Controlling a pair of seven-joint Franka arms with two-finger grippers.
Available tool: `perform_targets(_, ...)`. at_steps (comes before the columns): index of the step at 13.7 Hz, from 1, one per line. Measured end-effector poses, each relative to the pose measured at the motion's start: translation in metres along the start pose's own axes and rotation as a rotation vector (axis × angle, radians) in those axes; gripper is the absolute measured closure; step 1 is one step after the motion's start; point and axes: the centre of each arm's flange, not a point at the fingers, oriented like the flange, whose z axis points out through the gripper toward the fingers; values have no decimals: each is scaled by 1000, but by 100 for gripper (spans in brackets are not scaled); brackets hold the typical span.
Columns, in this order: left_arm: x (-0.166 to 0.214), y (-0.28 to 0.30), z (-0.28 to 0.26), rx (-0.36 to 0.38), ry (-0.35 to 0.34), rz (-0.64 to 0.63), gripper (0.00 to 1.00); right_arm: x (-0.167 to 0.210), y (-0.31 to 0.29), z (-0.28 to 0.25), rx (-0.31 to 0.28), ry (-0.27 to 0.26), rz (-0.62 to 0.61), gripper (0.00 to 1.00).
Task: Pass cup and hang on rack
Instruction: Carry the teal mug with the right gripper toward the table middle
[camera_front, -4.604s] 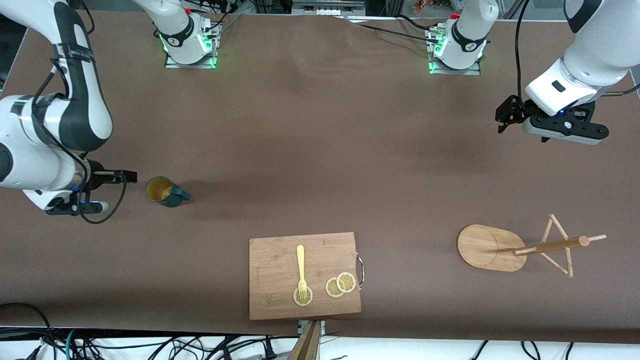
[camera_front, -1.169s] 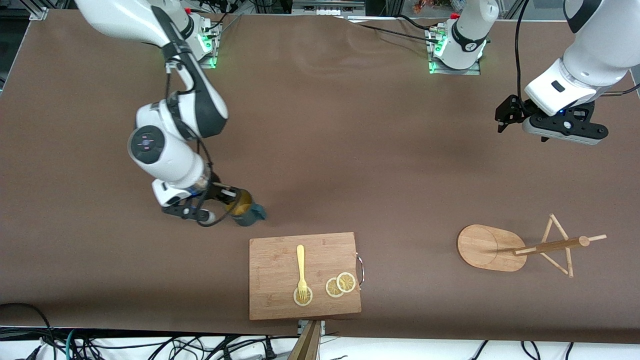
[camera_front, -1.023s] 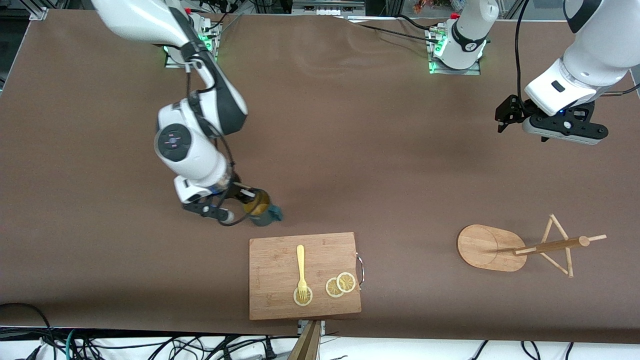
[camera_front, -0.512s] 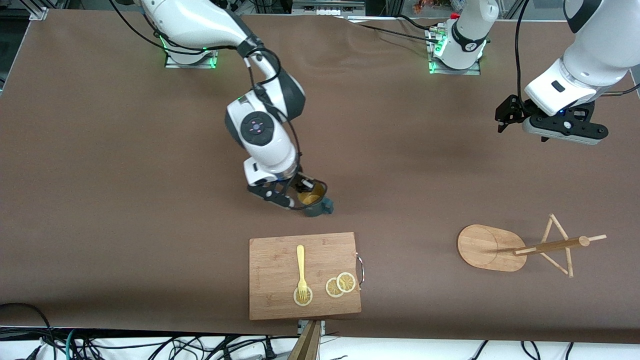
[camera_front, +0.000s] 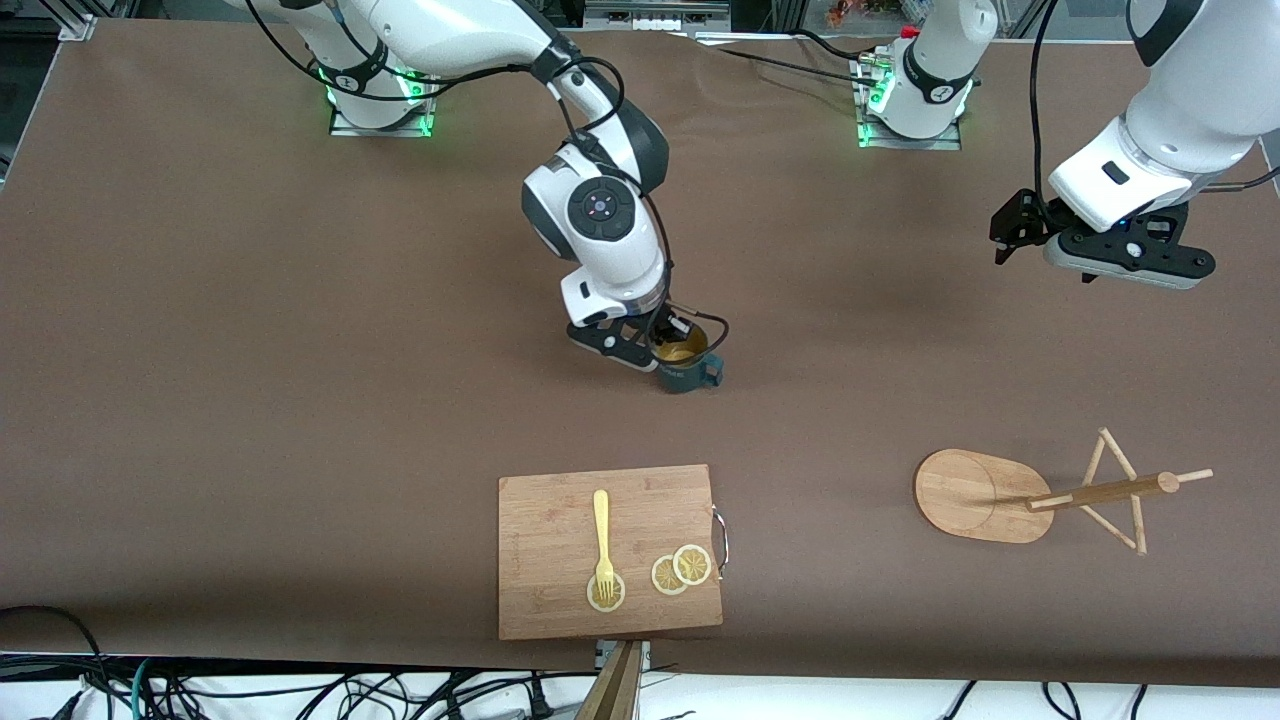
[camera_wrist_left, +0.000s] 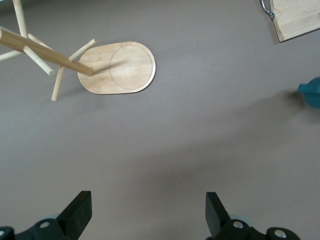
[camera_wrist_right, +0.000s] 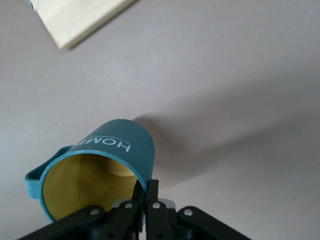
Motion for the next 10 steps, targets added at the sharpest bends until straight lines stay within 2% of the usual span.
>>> perform_targets(5,0,0,0,0,-3,0,0,-42,-12,25,8,-97,0,97)
perform_targets(10,0,0,0,0,-3,0,0,-50,-10,41,-10,-126,5,97)
